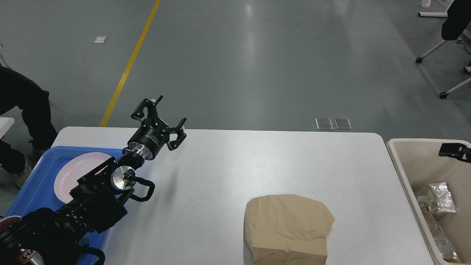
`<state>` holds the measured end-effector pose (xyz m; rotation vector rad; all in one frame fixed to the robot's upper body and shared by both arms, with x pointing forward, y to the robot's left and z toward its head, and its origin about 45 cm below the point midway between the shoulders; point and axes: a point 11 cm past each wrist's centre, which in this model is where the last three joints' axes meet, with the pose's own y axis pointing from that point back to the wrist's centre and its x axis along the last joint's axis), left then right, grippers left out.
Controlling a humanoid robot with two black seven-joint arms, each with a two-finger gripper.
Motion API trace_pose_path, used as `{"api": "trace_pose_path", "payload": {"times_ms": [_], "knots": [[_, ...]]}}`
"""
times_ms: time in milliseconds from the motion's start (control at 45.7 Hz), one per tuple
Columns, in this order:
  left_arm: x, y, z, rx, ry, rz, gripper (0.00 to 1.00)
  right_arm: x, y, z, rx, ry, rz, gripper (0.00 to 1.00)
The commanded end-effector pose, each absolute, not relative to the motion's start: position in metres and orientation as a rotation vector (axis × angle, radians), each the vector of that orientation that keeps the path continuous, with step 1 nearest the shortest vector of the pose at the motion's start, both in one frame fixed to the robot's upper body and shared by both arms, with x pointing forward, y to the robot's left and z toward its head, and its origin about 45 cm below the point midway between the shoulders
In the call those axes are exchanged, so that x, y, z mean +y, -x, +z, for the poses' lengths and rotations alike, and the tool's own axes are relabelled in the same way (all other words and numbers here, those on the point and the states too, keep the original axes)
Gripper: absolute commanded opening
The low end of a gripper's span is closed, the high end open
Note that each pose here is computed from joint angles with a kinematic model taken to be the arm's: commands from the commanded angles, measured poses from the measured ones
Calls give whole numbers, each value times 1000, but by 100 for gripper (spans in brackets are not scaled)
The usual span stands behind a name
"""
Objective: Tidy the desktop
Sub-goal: 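Raise the right gripper out of the bin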
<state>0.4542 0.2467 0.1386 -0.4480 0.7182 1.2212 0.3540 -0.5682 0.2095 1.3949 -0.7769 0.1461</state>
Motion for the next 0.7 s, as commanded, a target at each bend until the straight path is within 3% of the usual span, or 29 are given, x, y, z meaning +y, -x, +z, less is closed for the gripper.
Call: {"api": "trace_pose_path", "payload": {"times_ms": [0, 197, 394, 678], "knots": [[247, -454, 139, 718, 448, 1221, 97, -545, -381, 236, -708, -1419, 173, 100], [247, -454, 139, 718, 448, 1221, 97, -489, -413, 281, -557, -1502, 167, 100], [247, -454, 139, 718, 448, 1221, 97, -428, -419, 317, -322, -1537, 168, 100], [247, -454, 139, 718, 448, 1221, 97, -333, -410, 324, 4, -1540, 232, 100]]}}
